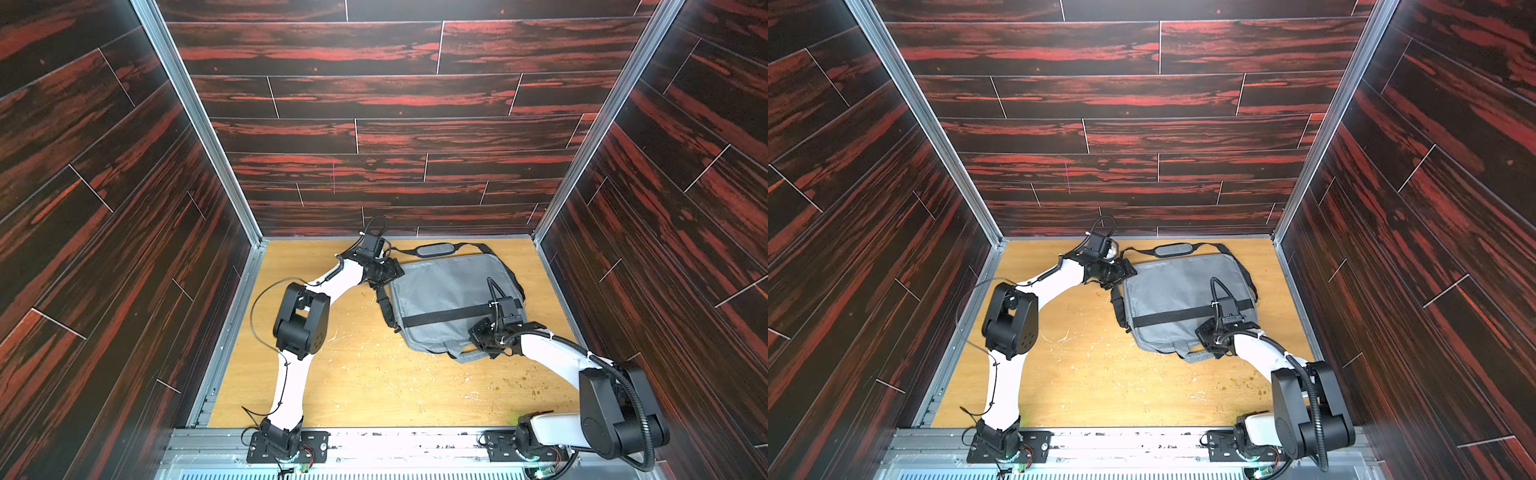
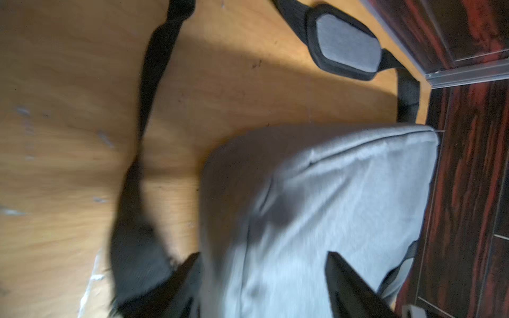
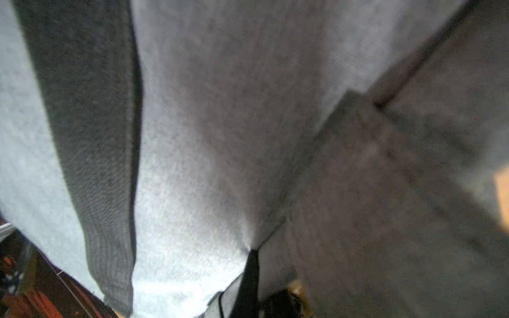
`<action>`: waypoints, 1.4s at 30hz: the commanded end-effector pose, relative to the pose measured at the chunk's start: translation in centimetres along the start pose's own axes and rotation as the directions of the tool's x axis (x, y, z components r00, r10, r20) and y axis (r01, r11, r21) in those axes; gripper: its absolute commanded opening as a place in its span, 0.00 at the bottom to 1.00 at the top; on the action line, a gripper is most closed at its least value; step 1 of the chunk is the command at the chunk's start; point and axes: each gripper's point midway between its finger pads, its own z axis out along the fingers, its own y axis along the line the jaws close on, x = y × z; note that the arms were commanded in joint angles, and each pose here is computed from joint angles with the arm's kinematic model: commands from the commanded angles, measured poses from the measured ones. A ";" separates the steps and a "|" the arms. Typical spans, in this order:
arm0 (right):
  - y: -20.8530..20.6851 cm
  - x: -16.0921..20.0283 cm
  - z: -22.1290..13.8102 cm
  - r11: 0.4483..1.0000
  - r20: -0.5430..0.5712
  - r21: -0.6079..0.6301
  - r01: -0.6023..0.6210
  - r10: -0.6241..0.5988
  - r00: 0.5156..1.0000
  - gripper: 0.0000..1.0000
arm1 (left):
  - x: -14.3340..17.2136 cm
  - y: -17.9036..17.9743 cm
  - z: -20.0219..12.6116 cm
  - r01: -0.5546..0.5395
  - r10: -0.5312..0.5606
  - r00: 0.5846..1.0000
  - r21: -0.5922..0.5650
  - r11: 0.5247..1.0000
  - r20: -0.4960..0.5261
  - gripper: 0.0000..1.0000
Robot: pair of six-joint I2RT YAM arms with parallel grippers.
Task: Open the zippered laptop bag and take out the laptop
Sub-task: Move the zippered laptop bag to the center of the board.
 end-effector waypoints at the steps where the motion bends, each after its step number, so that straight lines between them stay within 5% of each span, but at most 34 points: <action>1: -1.6 1.2 -0.1 0.998 -0.042 0.056 -0.005 0.008 0.999 0.00 | 0.5 -0.1 0.8 0.001 -0.002 1.000 -0.012 1.000 -0.028 0.62; 4: -1.5 1.1 -0.1 0.999 -0.039 0.054 -0.005 0.007 0.999 0.00 | 1.0 0.9 1.6 -0.015 0.012 0.998 -0.052 0.999 -0.057 0.53; 13: -0.8 0.7 -0.5 0.999 -0.025 0.046 0.028 -0.027 0.999 0.00 | 1.1 0.7 2.0 -0.016 0.013 0.997 -0.039 0.999 -0.073 0.00; 21: 1.8 -0.7 -0.7 0.993 0.011 0.002 0.120 -0.121 0.993 0.00 | 1.2 1.7 -1.1 -0.017 0.014 0.999 -0.072 0.997 -0.041 0.00; 30: 9.6 -1.2 1.9 0.949 -0.061 -0.149 0.277 -0.288 0.956 0.00 | 5.0 7.8 -8.7 0.113 -0.106 0.993 -0.133 0.985 0.057 0.00; 42: 19.5 3.5 7.2 0.781 -0.183 -0.279 0.559 -0.615 0.767 0.00 | 13.3 15.2 -17.1 0.430 -0.361 0.873 -0.167 0.887 0.327 0.00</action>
